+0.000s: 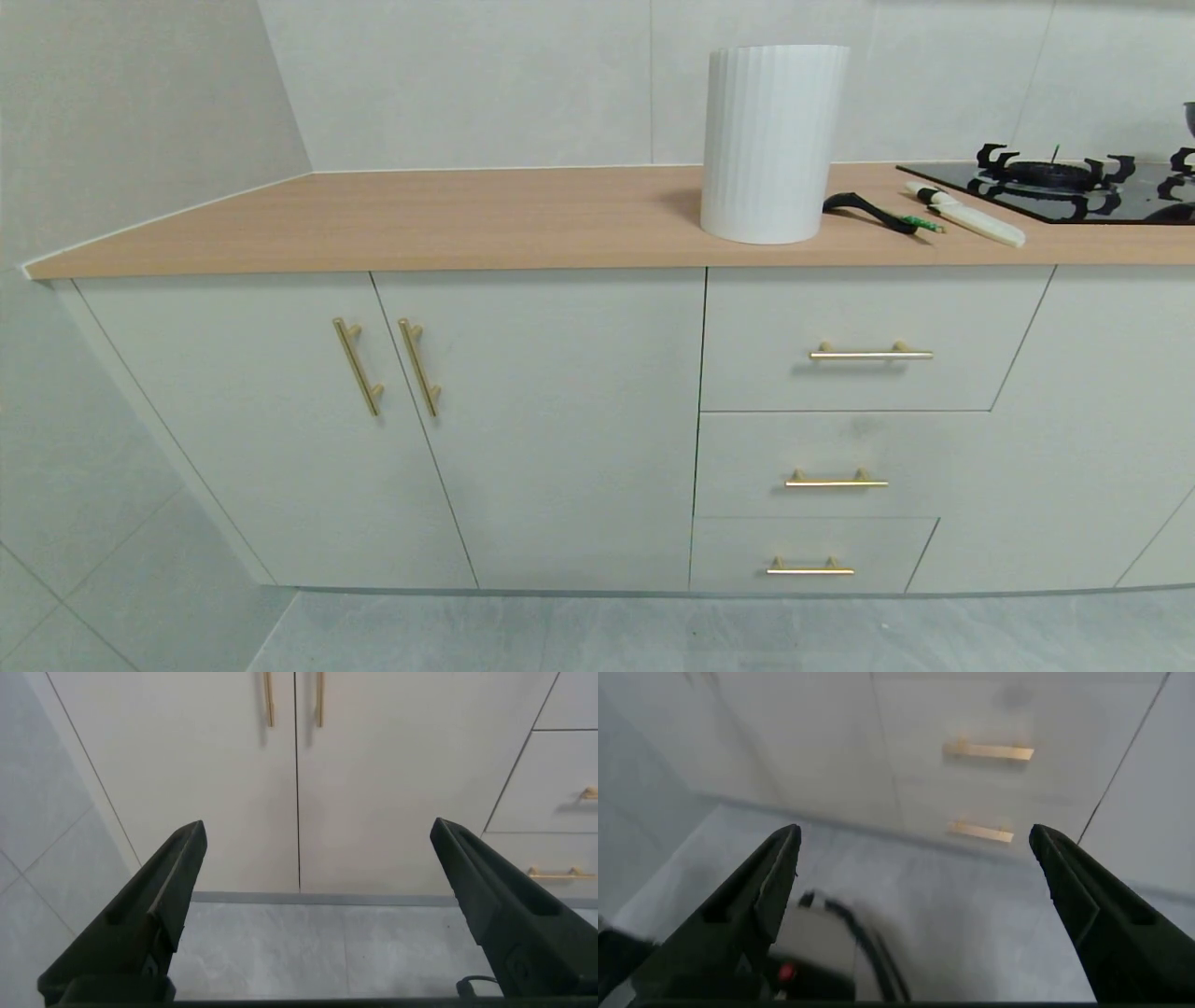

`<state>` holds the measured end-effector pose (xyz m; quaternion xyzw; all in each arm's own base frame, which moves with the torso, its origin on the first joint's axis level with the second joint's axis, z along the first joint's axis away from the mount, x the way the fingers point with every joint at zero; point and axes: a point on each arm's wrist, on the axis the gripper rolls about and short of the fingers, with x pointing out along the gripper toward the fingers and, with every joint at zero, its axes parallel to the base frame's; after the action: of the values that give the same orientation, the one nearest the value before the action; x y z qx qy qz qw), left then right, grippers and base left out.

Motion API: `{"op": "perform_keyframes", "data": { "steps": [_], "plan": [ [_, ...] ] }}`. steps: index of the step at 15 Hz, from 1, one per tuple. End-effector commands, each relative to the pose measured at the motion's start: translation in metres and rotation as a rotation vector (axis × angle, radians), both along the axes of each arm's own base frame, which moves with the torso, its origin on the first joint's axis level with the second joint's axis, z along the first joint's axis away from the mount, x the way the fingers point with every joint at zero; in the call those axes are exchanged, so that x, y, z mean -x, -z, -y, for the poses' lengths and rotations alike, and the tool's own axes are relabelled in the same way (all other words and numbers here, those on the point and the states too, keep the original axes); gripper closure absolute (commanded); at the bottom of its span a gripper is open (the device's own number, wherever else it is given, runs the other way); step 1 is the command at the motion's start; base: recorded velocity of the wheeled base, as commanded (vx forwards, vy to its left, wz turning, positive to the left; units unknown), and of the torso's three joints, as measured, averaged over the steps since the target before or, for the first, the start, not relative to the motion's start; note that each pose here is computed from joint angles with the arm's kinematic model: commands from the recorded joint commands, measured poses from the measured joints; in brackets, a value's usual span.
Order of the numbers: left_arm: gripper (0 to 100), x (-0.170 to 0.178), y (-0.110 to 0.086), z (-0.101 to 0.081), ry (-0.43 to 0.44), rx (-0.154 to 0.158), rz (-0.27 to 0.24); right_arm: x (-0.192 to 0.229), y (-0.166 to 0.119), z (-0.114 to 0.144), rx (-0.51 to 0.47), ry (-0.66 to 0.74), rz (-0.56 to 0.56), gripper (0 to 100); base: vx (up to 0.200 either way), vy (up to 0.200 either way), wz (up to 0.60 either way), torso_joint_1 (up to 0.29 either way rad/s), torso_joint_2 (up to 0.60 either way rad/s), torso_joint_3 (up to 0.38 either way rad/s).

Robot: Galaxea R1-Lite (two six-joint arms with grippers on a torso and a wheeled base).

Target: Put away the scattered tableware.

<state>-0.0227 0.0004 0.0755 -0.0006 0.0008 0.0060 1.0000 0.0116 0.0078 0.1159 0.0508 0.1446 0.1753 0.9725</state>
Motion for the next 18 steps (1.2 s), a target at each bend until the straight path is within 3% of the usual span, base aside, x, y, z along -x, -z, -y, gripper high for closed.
{"op": "perform_keyframes", "data": {
  "steps": [1,2,5,8,10,12,16,18],
  "plan": [
    [0,0.000,0.000,0.000,0.000,0.000,-0.001,-0.031,-0.008,-0.002,0.004,-0.046,-0.189,0,0.000,0.000,0.00,0.000,0.00,0.000],
    [0,0.000,0.000,0.000,0.000,0.000,-0.001,-0.052,-0.015,-0.008,0.017,-0.107,-0.267,0,0.000,0.000,0.00,0.000,0.00,0.000],
    [0,0.000,0.000,0.000,0.000,0.000,-0.001,-0.100,-0.014,-0.023,0.019,-0.180,-0.311,0,0.000,0.000,0.00,0.000,0.00,0.000],
    [0,0.000,0.000,0.000,0.000,0.000,-0.001,-0.153,0.001,-0.033,0.090,-0.095,-0.305,0,0.000,0.000,0.00,0.000,0.00,0.000],
    [0,0.000,0.000,0.000,0.000,0.000,-0.001,-0.164,0.009,-0.034,0.142,-0.077,-0.328,0,0.000,0.000,0.00,0.000,0.00,0.000],
    [0,0.000,0.000,0.000,0.000,0.000,-0.001,-0.187,0.018,-0.039,0.151,-0.082,-0.377,0,0.000,0.000,0.00,0.000,0.00,0.000],
    [0,0.000,0.000,0.000,0.000,-0.001,-0.001,-0.243,0.015,-0.051,0.176,-0.090,-0.336,0,0.000,0.000,0.00,0.000,0.00,0.000],
    [0,0.000,0.000,0.000,0.000,0.000,-0.001,-0.259,0.031,-0.055,0.191,-0.082,-0.384,0,0.000,0.000,0.00,0.000,0.00,0.000]
  ]
}}
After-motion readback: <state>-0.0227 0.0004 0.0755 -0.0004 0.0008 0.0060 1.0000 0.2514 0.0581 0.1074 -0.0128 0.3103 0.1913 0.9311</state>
